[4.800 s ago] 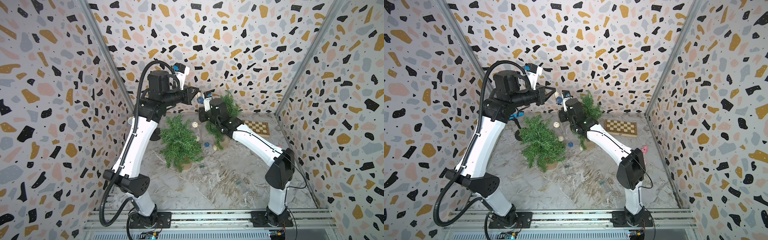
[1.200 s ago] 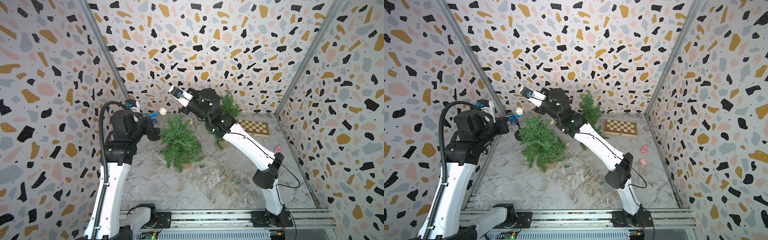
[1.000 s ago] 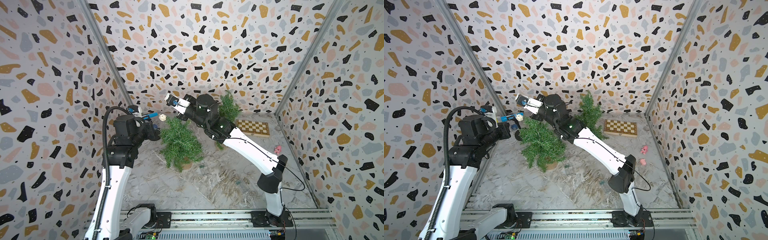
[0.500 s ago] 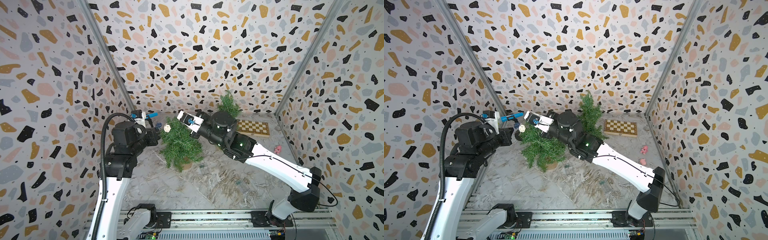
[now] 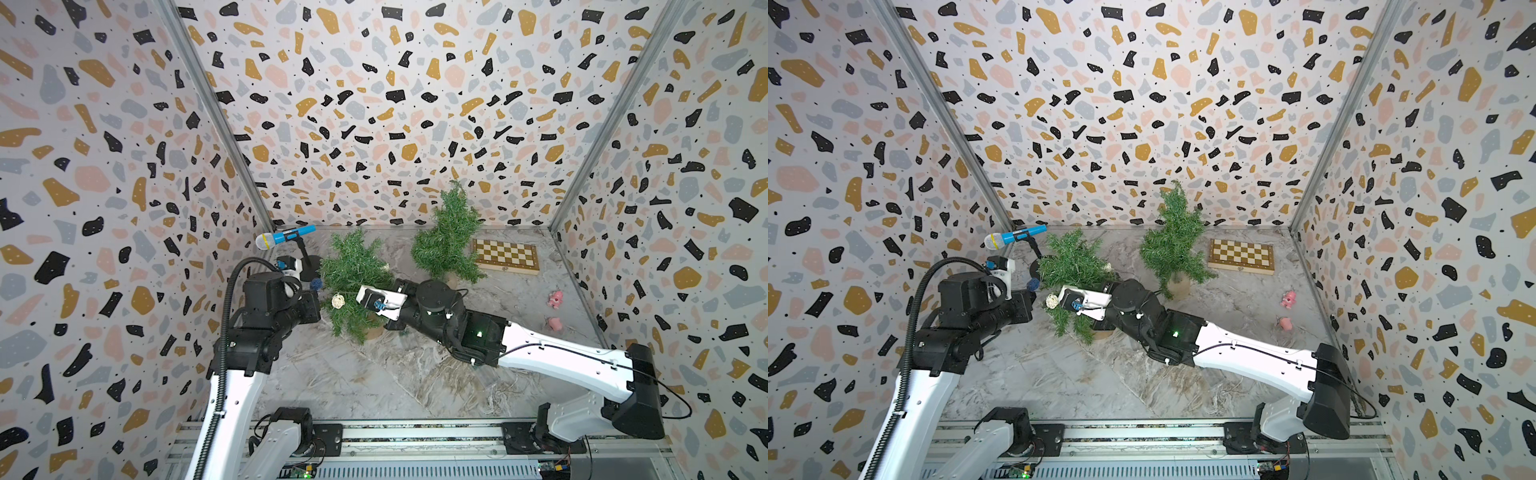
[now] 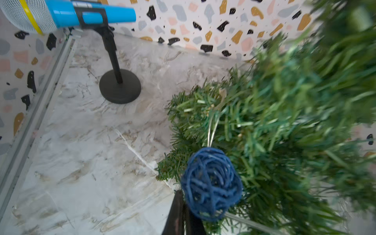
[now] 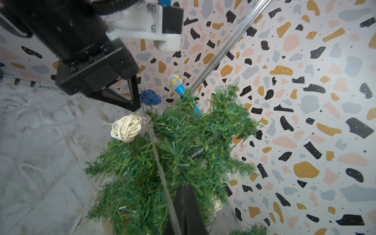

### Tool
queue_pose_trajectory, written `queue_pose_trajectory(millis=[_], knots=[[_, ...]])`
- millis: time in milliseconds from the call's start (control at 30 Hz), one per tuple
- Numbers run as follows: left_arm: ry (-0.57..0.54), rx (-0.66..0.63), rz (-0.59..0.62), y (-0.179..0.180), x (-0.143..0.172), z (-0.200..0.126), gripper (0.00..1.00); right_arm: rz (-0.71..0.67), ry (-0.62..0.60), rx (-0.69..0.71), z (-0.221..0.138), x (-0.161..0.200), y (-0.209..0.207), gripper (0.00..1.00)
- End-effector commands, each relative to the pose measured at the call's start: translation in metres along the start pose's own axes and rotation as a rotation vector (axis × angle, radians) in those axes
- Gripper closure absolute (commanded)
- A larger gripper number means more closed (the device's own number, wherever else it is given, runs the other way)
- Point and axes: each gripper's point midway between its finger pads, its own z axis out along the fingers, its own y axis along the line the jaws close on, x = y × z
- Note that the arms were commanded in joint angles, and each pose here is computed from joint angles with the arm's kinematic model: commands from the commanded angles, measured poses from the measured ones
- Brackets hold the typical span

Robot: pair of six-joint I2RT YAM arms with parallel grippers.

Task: Wrap string light around the christmas tree
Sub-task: Wrap the light string around the Christmas tree.

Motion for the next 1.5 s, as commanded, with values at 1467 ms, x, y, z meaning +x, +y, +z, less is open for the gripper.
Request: queue_pose_trajectory(millis=[1467], knots=[[0.058,-0.031,-0.063,0.014,0.031,0.017,0.98,0.165,0.234,0.057,0.010,0.107,0.025,1.00]])
